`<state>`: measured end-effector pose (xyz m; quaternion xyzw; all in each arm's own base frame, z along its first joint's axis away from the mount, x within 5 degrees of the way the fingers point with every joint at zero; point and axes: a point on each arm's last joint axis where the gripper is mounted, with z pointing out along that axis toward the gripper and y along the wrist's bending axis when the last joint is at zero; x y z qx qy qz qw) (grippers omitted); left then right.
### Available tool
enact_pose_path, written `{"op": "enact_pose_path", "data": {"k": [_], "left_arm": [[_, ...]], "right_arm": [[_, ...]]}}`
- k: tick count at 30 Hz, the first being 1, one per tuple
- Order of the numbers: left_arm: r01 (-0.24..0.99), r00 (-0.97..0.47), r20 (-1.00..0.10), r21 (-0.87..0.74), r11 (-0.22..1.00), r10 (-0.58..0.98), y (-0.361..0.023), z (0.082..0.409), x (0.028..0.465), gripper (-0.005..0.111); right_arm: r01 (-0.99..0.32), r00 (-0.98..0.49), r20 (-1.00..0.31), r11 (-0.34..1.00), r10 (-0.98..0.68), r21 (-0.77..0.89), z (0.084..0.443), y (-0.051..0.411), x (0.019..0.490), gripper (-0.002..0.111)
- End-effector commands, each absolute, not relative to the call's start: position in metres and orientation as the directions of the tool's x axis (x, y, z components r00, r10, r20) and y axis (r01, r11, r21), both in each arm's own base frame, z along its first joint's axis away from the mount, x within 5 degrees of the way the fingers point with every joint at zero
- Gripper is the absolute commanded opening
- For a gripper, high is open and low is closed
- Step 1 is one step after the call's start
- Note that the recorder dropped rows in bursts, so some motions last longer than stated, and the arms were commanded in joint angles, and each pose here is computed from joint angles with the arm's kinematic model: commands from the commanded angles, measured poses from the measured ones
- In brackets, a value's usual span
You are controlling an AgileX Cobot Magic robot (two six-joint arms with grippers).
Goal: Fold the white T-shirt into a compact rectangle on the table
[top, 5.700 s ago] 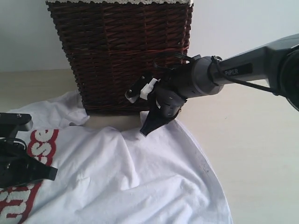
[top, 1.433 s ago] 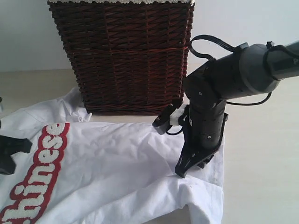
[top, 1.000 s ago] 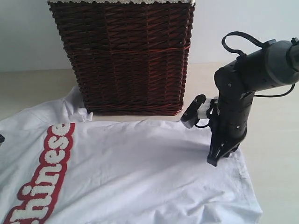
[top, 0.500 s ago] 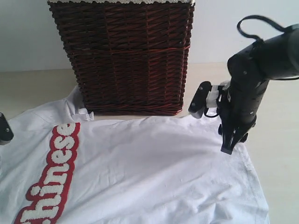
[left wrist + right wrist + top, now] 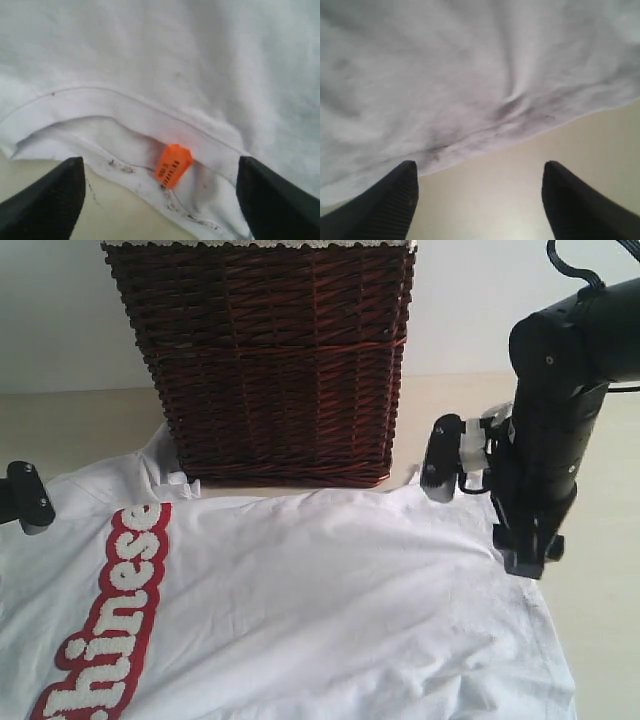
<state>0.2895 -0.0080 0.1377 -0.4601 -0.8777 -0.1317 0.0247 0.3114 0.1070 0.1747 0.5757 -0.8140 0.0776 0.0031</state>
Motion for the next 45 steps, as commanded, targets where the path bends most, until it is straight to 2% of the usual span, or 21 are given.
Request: {"op": "enact_pose_path", "data": {"k": [1, 3, 4, 5, 9, 15, 17, 22, 29, 39, 45], "left_arm": [[0.81, -0.582, 0.159, 0.209, 0.549, 0.798, -0.01, 0.142, 0.289, 0.079], [0.809, -0.581, 0.156, 0.211, 0.548, 0.798, -0.01, 0.142, 0.289, 0.079], [0.809, -0.581, 0.154, 0.212, 0.548, 0.799, -0.01, 0.142, 0.29, 0.079], [0.809, -0.581, 0.153, 0.213, 0.548, 0.799, -0.01, 0.142, 0.29, 0.079], [0.807, -0.585, 0.149, 0.209, 0.553, 0.797, -0.01, 0.141, 0.29, 0.079], [0.814, -0.576, 0.15, 0.204, 0.545, 0.804, -0.011, 0.137, 0.291, 0.079], [0.814, -0.576, 0.15, 0.204, 0.545, 0.804, -0.011, 0.137, 0.291, 0.079], [0.806, -0.587, 0.143, 0.193, 0.559, 0.797, -0.012, 0.137, 0.29, 0.079], [0.799, -0.598, 0.134, 0.184, 0.573, 0.79, -0.013, 0.137, 0.29, 0.079], [0.819, -0.572, 0.115, 0.143, 0.556, 0.812, -0.017, 0.136, 0.288, 0.079], [0.834, -0.549, 0.127, 0.137, 0.534, 0.826, -0.016, 0.136, 0.288, 0.079]], "right_arm": [[-0.99, -0.015, 0.11, 0.03, -0.994, 0.138, 0.156, 0.103, 0.281, 0.082], [-0.98, 0.146, 0.085, -0.132, -0.986, 0.149, 0.136, 0.097, 0.268, 0.094], [-0.983, 0.148, 0.076, -0.138, -0.986, 0.12, 0.13, 0.097, 0.266, 0.098], [-0.997, 0.063, 0.059, -0.06, -0.996, 0.045, 0.126, 0.095, 0.27, 0.105], [-0.999, -0.016, 0.051, 0.015, -0.999, -0.029, 0.134, 0.077, 0.28, 0.105], [-0.999, -0.048, -0.127, 0.049, -0.991, -0.002, 0.153, 0.081, 0.289, 0.105], [-0.999, -0.049, -0.15, 0.052, -0.987, -0.014, 0.157, 0.083, 0.293, 0.105], [-0.994, -0.111, -0.039, 0.111, -0.993, 0.022, 0.134, 0.076, 0.298, 0.105], [-0.996, -0.093, -0.008, 0.093, -0.996, -0.008, 0.117, 0.072, 0.306, 0.105], [-0.992, -0.114, -0.016, 0.115, -0.993, -0.043, 0.135, 0.073, 0.313, 0.105], [-0.992, -0.114, -0.019, 0.115, -0.993, -0.054, 0.123, 0.074, 0.317, 0.105]]}}
